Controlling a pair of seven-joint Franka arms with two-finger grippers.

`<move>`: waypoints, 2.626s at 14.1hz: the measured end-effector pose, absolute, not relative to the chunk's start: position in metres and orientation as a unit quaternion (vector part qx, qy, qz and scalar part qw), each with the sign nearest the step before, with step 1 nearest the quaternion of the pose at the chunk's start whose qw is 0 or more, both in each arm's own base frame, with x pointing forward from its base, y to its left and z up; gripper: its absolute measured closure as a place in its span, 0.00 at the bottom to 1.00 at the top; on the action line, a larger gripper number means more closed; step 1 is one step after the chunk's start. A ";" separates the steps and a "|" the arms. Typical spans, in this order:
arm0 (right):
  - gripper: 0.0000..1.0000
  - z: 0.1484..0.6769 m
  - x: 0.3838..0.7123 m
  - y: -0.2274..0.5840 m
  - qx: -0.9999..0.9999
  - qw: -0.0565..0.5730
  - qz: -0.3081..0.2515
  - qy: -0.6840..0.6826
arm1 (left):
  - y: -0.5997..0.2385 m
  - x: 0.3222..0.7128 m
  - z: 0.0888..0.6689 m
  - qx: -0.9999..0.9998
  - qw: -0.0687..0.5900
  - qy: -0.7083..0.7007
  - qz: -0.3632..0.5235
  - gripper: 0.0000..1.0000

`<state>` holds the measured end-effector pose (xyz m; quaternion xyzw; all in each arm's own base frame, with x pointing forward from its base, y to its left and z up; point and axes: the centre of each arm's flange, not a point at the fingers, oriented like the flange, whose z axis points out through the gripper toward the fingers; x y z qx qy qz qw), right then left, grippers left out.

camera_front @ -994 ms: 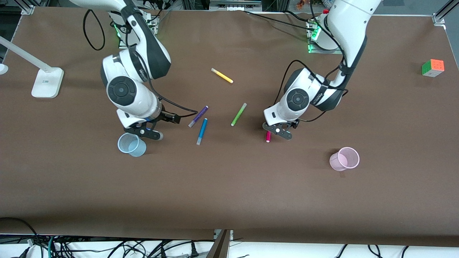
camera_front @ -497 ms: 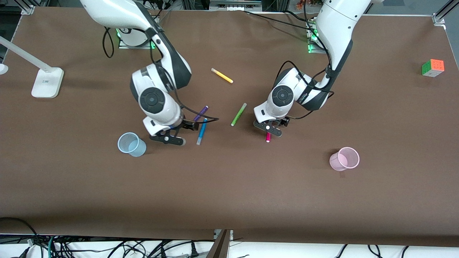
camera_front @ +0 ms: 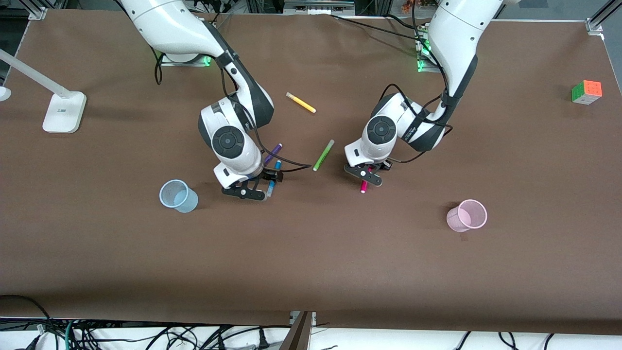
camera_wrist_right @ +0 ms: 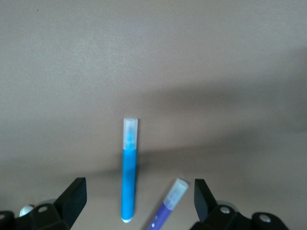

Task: Place pink and blue markers in matching cups
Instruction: 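Grasp the pink marker with the left gripper while the right gripper grasps blue, then carry the pink marker with the left gripper toward the pink cup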

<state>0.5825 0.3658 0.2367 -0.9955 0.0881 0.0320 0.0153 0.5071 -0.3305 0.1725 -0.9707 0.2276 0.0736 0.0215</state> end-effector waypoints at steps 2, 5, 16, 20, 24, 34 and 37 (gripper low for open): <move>0.01 0.223 0.580 0.374 -0.996 0.013 0.035 0.083 | -0.332 0.506 0.172 -0.970 0.022 0.229 0.074 0.81; 0.01 0.200 0.574 0.387 -0.996 0.012 0.035 0.076 | -0.334 0.503 0.175 -0.967 0.035 0.236 0.092 0.82; 0.08 0.181 0.576 0.390 -0.996 0.016 0.028 0.078 | -0.289 0.529 0.250 -0.850 0.250 0.402 0.230 0.82; 0.15 0.173 0.574 0.389 -0.996 0.013 0.032 0.078 | -0.249 0.560 0.291 -0.769 0.309 0.476 0.293 0.82; 0.44 0.175 0.574 0.390 -0.996 0.013 0.031 0.078 | -0.182 0.600 0.312 -0.713 0.314 0.531 0.334 0.82; 0.83 0.227 0.608 0.359 -0.992 0.017 0.054 0.110 | -0.125 0.651 0.298 -0.576 0.411 0.583 0.400 0.82; 0.83 0.291 0.632 0.325 -0.991 0.014 0.079 0.104 | -0.130 0.662 0.277 -0.566 0.424 0.582 0.402 0.82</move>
